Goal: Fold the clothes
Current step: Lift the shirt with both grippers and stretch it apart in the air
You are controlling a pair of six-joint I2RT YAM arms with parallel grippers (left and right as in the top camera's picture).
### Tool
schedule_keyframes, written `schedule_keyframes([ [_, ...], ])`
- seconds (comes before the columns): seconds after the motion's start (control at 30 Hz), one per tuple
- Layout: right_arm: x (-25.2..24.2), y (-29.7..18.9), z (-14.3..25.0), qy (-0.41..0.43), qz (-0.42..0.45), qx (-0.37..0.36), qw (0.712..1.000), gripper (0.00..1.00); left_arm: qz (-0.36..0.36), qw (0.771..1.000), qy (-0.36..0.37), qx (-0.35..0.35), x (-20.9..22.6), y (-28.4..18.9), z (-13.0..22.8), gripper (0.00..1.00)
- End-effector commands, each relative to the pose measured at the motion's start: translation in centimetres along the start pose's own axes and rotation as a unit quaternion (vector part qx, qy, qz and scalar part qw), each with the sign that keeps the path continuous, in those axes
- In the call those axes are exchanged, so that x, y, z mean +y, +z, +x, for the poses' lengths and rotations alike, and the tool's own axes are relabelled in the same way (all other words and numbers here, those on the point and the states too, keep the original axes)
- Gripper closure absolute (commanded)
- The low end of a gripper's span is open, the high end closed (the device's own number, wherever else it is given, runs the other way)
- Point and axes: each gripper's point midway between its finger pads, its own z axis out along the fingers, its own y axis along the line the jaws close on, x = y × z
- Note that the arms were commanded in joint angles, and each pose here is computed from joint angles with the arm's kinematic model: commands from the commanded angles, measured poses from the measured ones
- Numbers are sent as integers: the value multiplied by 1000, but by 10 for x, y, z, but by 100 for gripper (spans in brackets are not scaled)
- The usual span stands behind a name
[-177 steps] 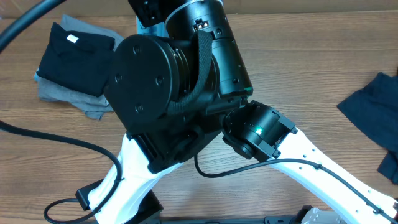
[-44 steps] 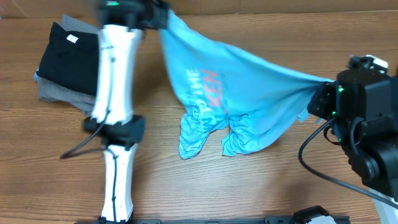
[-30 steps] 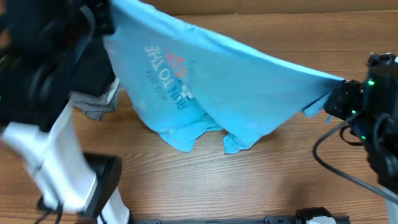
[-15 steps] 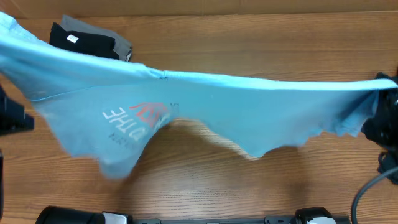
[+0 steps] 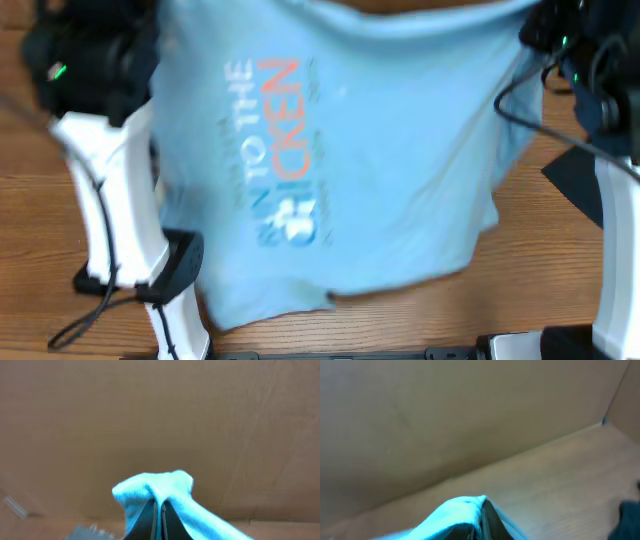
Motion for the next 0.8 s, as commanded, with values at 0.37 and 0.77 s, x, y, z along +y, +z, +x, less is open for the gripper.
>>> schedule_keyframes([
  [0.37, -55, -73, -25, -4, 19, -9, 1000, 96, 14, 998, 19, -60, 10, -111, -50, 96],
  [0.77, -80, -9, 144, 18, 53, 301, 952, 96, 6, 949, 19, 314, -1, -64, 143, 96],
])
